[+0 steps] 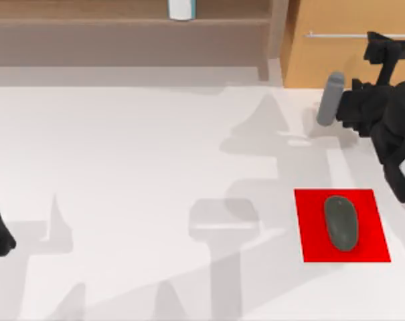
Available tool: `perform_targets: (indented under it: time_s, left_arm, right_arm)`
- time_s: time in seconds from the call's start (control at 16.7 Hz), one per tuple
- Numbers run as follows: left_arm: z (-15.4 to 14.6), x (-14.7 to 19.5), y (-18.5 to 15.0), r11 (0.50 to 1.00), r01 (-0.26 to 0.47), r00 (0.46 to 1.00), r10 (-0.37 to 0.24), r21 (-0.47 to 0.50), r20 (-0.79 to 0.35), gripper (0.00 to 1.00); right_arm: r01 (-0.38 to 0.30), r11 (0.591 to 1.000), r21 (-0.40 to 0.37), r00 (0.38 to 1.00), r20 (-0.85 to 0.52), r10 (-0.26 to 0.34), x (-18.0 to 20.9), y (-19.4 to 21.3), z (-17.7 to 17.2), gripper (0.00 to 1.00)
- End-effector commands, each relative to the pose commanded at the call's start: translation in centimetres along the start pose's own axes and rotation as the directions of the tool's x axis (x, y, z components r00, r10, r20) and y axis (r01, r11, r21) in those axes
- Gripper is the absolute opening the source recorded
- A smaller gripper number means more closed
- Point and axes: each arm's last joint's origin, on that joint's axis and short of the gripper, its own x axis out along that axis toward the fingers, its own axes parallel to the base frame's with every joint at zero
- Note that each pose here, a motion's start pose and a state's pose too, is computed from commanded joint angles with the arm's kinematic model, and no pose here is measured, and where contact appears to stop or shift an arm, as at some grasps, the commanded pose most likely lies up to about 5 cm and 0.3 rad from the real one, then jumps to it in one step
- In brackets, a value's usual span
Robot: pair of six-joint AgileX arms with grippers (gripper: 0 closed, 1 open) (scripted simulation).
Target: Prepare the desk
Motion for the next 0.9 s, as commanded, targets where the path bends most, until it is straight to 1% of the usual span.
perform_targets:
  time_s: [0.12,0.36,0.48,0.6,0.72,0.84,0.9]
  left_arm:
    - [0.0,0.0,0.0,1.0,0.0,1.0,0.0,0.0,0.0,1.0]
    - [0.0,0.0,0.0,1.0,0.0,1.0,0.0,0.0,0.0,1.0]
    - [0.0,0.0,0.0,1.0,0.0,1.0,0.0,0.0,0.0,1.0]
    - [0.0,0.0,0.0,1.0,0.0,1.0,0.0,0.0,0.0,1.0]
    - [0.0,0.0,0.0,1.0,0.0,1.0,0.0,0.0,0.0,1.0]
    - [0.0,0.0,0.0,1.0,0.0,1.0,0.0,0.0,0.0,1.0]
    - [0.0,0.0,0.0,1.0,0.0,1.0,0.0,0.0,0.0,1.0]
  right_arm:
    - [-0.014,1.0,-0.002,1.0,-0.02,0.014,-0.2,0.2,-0.3,1.0]
    - [-0.015,1.0,-0.002,1.0,-0.013,0.015,-0.2,0.3,-0.1,1.0]
    - [0.003,1.0,0.031,1.0,-0.002,-0.003,-0.2,-0.3,0.9,1.0]
    - [0.023,0.994,0.104,0.999,0.026,-0.026,-0.4,-1.2,3.3,1.0]
    - [0.03,0.978,0.208,0.997,0.065,-0.044,-0.8,-2.2,6.5,1.0]
    - [0.018,0.942,0.334,0.993,0.108,-0.057,-1.4,-3.1,10.2,1.0]
    - [0.005,0.916,0.401,0.99,0.126,-0.061,-1.7,-3.6,12.1,1.0]
